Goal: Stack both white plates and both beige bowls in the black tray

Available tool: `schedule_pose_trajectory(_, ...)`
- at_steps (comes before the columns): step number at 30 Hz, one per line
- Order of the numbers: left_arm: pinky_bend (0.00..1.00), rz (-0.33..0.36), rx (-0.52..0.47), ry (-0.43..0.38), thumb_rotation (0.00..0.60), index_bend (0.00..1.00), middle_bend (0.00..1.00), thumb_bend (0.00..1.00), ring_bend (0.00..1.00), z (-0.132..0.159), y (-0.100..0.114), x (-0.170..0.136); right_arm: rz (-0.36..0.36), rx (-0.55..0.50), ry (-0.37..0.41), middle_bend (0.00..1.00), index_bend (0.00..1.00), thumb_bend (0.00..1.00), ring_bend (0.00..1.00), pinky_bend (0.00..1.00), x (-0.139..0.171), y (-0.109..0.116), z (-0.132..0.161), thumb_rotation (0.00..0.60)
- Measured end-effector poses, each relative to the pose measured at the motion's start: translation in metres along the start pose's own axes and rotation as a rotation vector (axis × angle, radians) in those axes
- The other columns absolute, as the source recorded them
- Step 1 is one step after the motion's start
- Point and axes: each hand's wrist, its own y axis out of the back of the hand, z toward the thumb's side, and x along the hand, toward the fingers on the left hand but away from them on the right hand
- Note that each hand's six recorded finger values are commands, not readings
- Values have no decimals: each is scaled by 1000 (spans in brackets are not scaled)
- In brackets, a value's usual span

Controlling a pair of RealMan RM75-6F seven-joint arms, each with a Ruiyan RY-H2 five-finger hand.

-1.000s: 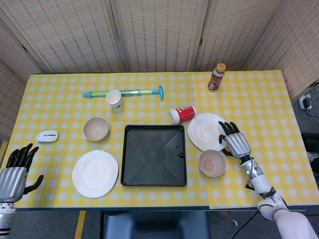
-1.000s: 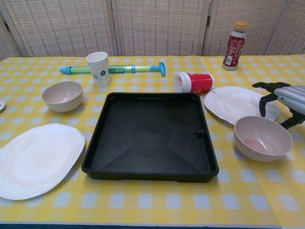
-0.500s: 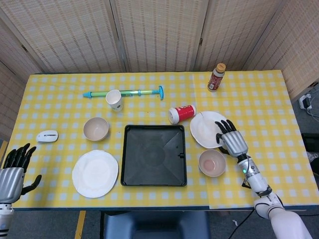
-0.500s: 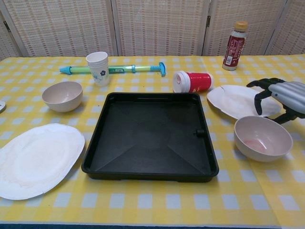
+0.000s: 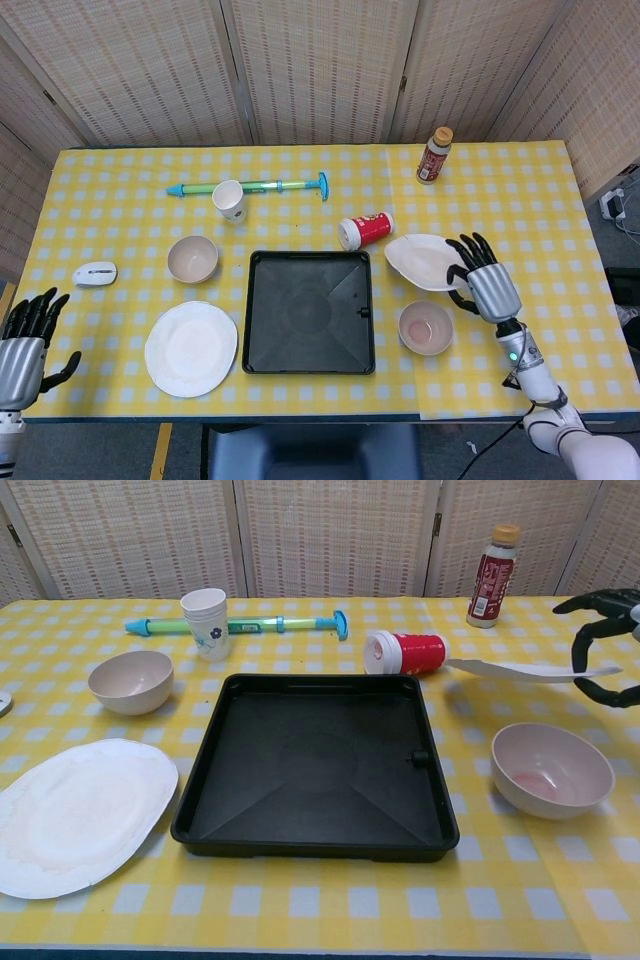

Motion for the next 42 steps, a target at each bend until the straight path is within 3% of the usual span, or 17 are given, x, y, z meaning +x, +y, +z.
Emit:
schedule_pose_trajectory(6, 0, -7, -6, 5, 600, 0, 21, 376, 0, -1, -1, 1, -68, -77, 99, 203, 697, 462, 100, 0, 7, 18, 29, 600)
schedule_pose_trajectory(12, 0, 30, 6, 34, 600, 0, 8, 376, 0, -3, 4, 2, -100, -38, 218, 240, 708, 461, 128, 0, 3, 26, 73, 600)
schedule_pose_trajectory(17, 0, 14, -3, 52, 600, 0, 5, 376, 0, -6, 2, 1, -76, -28, 323, 237, 708, 462, 130, 0, -5, 24, 122, 600)
schedule_pose_trajectory(22, 0, 0, -3, 58, 600, 0, 6, 376, 0, -7, 4, -1, 4, 11, 395, 237, 708, 462, 129, 0, -15, 9, 156, 600)
schedule_pose_trajectory(29, 0, 19, -18, 52, 600, 0, 0, 375, 0, -8, 11, -4, 50, 76, 425, 237, 708, 462, 128, 0, -25, -14, 182, 600)
schedule_pose_trajectory(37, 0, 18, -21, 58, 600, 0, 0, 375, 0, -12, 13, -5, 81, 54, 421, 223, 707, 462, 129, 0, -30, -43, 209, 600)
schedule_pose_trajectory(42, 0, 34, -26, 47, 600, 0, 0, 375, 0, -12, 16, -6, 105, 85, 423, 190, 575, 462, 118, 0, -30, -55, 209, 600)
